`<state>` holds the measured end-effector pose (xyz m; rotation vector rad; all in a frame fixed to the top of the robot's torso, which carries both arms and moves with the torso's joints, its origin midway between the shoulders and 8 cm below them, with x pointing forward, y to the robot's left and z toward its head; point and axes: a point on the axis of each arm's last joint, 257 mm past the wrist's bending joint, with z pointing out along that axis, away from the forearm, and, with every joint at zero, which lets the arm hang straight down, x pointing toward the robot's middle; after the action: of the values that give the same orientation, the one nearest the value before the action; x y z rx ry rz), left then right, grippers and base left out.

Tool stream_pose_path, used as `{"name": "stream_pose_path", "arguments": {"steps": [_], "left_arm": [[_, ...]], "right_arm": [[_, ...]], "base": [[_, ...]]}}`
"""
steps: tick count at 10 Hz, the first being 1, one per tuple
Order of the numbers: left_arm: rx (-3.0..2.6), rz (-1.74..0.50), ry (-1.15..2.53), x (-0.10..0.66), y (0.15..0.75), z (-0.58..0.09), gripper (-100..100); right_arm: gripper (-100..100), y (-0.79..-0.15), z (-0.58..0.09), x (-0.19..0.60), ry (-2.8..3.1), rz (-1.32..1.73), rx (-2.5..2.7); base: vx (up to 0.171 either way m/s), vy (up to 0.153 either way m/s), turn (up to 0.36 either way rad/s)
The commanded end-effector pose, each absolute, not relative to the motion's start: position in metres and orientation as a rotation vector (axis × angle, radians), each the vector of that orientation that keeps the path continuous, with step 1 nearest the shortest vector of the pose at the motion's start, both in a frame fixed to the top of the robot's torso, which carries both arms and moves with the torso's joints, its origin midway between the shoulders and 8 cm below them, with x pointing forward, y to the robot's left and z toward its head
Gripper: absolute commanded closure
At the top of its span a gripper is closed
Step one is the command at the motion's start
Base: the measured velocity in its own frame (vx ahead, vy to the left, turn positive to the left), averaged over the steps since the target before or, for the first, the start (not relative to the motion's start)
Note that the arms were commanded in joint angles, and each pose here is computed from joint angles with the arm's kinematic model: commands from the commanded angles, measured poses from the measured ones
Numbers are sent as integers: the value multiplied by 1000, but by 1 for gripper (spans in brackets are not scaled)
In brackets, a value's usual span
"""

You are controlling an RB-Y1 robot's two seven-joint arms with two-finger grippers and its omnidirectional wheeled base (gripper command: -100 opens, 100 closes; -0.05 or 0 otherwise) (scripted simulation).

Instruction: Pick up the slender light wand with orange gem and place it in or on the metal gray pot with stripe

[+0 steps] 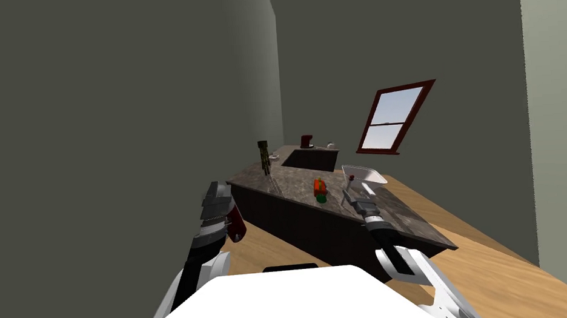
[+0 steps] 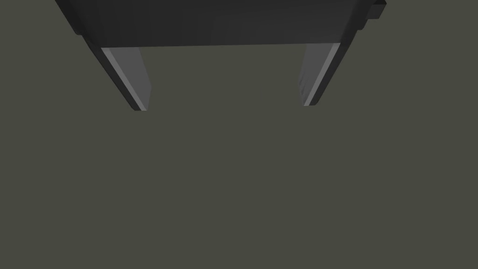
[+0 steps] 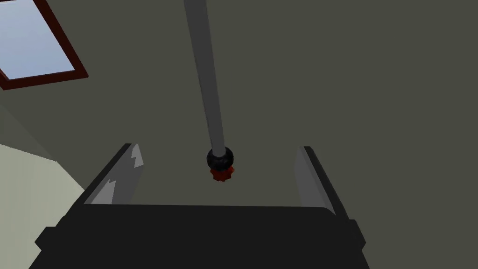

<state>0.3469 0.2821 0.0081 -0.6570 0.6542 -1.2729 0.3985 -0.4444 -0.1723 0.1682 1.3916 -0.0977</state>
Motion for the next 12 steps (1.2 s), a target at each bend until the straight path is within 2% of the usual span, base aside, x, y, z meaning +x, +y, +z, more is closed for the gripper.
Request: {"name": "stream_pose_path", "arguments": {"steps": [1,3,4,5,6,7,8,12], "left_arm": [[-657,-1273,654,347,282,8,0],[-657,-1273,654,347,282,8,0],[-657,-1273,654,347,282,8,0],[-657,-1273,654,347,282,8,0],[-657,-1273,654,347,282,8,0],[-657,-1273,654,347,282,8,0],[-657,-1273,654,347,282,8,0],[-657,-1273,654,347,282,8,0]], "right_arm": [[-100,-451,-190,397,1429,-131,160],[-100,-450,-218,395,1490,-154,148],[-100,-450,-209,395,1469,-145,153],[0,-450,-211,395,1473,-148,151],[-100,-457,-201,396,1468,-157,159],[-100,-452,-205,395,1469,-153,153],[100,-453,-205,395,1469,-154,155],[100,-453,-204,396,1469,-155,153]], "base": [[121,17,-82],[137,-4,-94],[70,-6,-19],[12,-1,6],[77,-7,63],[49,-7,19],[7,-1,-3],[0,0,0]]}}
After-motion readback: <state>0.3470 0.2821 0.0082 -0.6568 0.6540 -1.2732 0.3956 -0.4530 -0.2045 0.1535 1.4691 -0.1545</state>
